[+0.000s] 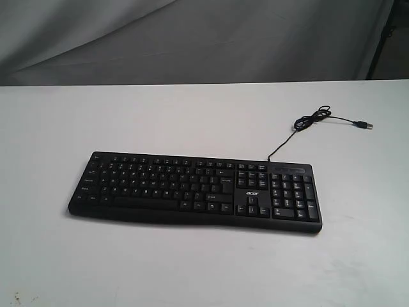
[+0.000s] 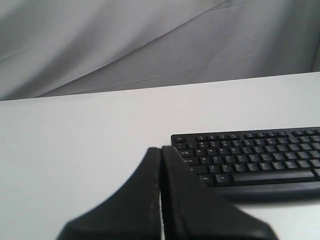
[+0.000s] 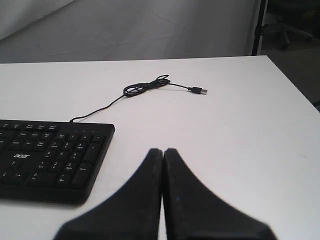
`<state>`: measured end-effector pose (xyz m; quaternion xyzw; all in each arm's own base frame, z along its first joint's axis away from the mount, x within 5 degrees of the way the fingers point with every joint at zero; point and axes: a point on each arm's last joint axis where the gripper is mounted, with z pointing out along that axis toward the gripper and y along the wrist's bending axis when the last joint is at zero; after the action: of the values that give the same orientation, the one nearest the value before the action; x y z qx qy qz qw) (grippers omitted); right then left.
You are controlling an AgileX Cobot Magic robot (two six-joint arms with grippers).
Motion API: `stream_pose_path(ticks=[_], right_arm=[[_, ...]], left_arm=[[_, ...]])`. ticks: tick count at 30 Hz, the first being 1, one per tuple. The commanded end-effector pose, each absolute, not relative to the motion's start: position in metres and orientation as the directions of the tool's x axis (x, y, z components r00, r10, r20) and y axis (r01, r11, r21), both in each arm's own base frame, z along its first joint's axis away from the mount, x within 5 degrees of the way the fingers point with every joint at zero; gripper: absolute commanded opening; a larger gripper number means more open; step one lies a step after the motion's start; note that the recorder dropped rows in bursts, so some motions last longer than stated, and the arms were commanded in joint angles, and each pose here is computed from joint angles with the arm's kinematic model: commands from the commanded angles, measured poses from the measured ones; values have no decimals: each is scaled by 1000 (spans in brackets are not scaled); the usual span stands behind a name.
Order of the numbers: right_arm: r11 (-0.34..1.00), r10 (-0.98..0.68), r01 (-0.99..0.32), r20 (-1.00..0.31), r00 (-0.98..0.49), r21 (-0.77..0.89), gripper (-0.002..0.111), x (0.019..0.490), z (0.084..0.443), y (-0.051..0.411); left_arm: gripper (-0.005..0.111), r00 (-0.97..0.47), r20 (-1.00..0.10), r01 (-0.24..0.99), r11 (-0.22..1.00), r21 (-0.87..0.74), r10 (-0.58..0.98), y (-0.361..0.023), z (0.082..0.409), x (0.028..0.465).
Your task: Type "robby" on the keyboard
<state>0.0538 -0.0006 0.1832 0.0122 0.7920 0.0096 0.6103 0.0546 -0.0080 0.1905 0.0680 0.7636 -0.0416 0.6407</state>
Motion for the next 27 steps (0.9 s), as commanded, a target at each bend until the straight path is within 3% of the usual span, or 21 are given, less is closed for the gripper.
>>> stream_pose_path(ticks=[1, 15, 20, 27], right_arm=[[999, 34, 5, -967, -251, 34, 0, 54, 182, 0], [1000, 30, 4, -972, -235, 30, 0, 54, 184, 0], [999, 31, -5, -991, -132, 32, 0, 56, 193, 0], [999, 35, -26, -992, 119, 32, 0, 56, 216, 1]], left_arm=[[0, -165, -985, 163, 986, 26, 53, -8, 190, 55], [0, -165, -985, 163, 986, 26, 53, -8, 190, 55], [0, -165, -985, 163, 986, 26, 53, -8, 190, 55], [0, -165, -985, 163, 986, 26, 53, -8, 190, 55]])
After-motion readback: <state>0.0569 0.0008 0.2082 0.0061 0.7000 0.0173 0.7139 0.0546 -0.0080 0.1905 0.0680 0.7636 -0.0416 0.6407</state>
